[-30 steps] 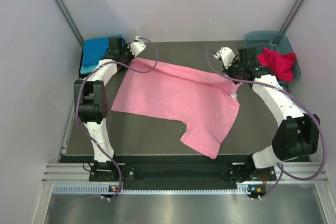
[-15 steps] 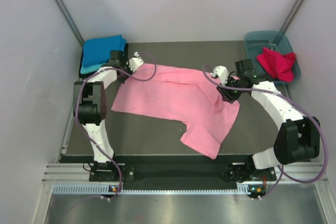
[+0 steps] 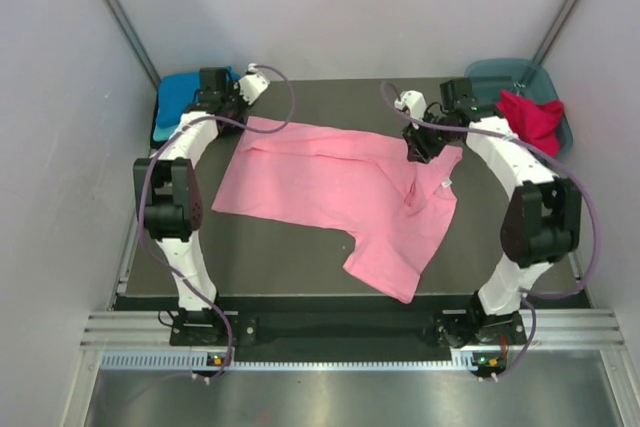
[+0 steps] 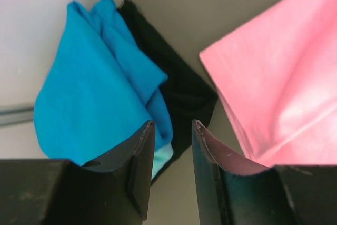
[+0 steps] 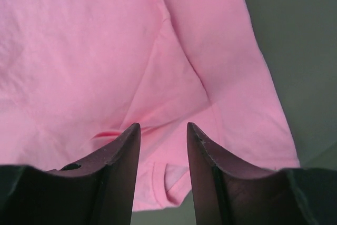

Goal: Fold and stack the t-shirts
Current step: Fold the tshirt

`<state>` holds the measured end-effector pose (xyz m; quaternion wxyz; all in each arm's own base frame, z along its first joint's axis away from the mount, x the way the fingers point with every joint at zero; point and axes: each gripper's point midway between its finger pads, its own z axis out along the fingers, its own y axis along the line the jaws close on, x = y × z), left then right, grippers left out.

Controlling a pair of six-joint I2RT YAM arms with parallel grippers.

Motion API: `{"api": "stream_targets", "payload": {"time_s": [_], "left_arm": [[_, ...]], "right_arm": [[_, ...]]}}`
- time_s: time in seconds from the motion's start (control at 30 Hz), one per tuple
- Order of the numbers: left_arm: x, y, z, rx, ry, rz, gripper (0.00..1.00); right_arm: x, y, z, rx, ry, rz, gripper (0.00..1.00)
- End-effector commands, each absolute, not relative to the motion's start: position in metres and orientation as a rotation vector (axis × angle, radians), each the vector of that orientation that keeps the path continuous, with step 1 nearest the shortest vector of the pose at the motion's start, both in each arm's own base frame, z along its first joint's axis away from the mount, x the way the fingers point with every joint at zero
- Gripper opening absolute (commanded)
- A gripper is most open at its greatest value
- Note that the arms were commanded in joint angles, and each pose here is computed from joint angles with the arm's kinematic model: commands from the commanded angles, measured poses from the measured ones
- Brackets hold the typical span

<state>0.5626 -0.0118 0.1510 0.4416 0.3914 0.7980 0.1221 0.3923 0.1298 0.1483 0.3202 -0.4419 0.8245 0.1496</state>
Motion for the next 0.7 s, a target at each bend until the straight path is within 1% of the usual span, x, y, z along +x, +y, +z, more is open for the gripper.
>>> {"api": "stream_targets", "payload": {"time_s": [0.0, 0.03, 0.07, 0.13, 0.27, 0.67], "left_arm": [[0.567, -0.03, 0.133, 0.986, 2.036, 0.255, 0.38], [0.566, -0.033, 0.13, 0.972, 2.054, 0.244, 0.39], [0.564, -0.034, 0.127, 0.956, 2.075, 0.224, 0.38], [0.563, -0.035, 0.124, 0.908, 2.104, 0.198, 0.38], [0.56, -0.036, 0.125, 0.86, 2.126, 0.178, 0.38], [0.551, -0.051, 0.126, 0.853, 2.135, 0.167, 0.37]], "right_arm": [[0.409, 0.138, 0.141, -1.15, 2.208, 0.521, 0.4], [0.412, 0.14, 0.123, -1.154, 2.252, 0.555, 0.4], [0.421, 0.139, 0.124, -1.148, 2.25, 0.553, 0.4], [0.426, 0.138, 0.106, -1.15, 2.298, 0.569, 0.4], [0.438, 0.131, 0.097, -1.14, 2.32, 0.56, 0.4], [0.443, 0.12, 0.067, -1.146, 2.388, 0.58, 0.4]]}}
